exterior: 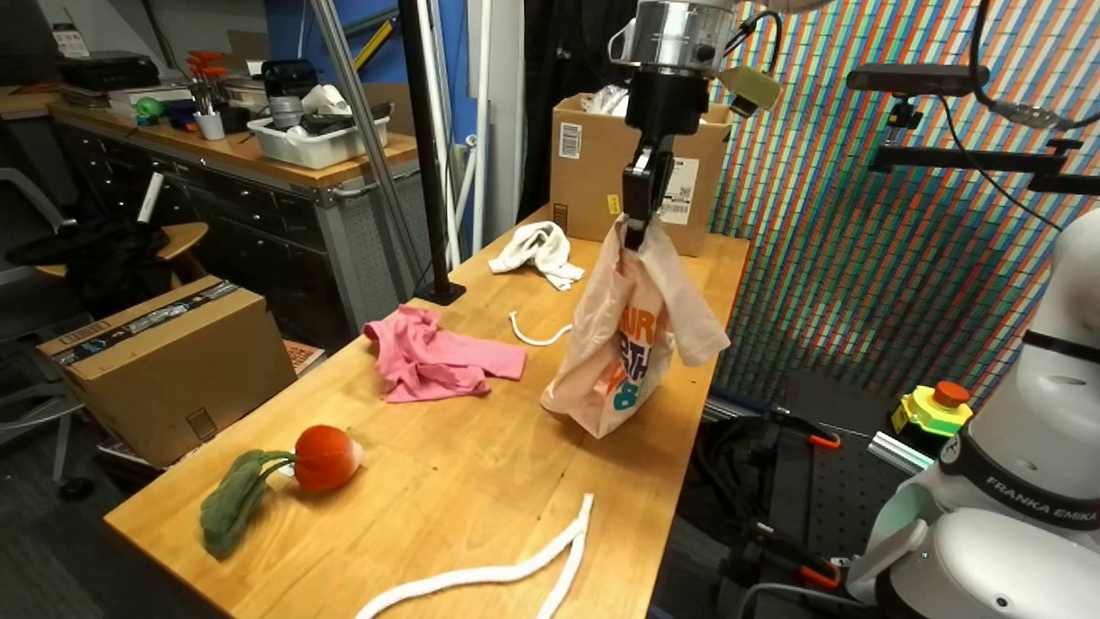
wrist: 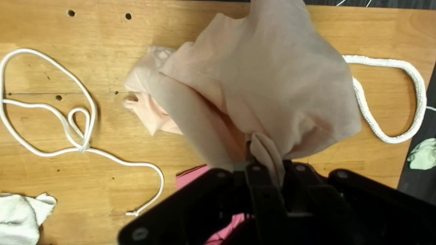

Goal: Separate all the objects on the table

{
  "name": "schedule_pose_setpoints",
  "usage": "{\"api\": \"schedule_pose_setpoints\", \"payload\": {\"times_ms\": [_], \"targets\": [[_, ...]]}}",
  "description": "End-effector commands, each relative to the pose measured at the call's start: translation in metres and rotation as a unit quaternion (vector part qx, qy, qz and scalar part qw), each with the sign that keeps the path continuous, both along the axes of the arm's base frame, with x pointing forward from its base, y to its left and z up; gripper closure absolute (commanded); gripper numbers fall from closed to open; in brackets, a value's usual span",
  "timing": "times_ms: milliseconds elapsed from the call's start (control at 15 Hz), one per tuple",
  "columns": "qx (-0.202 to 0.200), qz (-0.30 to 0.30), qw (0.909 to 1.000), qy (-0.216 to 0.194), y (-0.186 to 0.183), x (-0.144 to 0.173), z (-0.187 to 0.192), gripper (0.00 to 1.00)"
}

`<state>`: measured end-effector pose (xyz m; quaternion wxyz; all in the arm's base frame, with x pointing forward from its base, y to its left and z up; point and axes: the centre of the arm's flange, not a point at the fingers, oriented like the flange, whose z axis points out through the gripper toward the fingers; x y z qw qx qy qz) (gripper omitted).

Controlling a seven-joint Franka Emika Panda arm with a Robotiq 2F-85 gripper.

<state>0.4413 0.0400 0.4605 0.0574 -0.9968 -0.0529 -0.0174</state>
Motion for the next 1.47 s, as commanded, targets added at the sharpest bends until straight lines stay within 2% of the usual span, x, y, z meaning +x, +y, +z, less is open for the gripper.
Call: {"api": "schedule_pose_setpoints", "payload": {"times_ms": [0, 333, 867, 1400], "targets": [[0.01, 0.016, 0.9998, -0.009, 0.011, 0.028, -0.027, 0.95], [0.01, 0.012, 0.9999, -0.004, 0.011, 0.047, -0.071, 0.95], [0.024, 0.023, 0.998, 0.054, 0.019, 0.05, -0.14, 0.95], [0.001, -0.011, 0.9959, 0.089, 0.015, 0.047, -0.209, 0.95]]}}
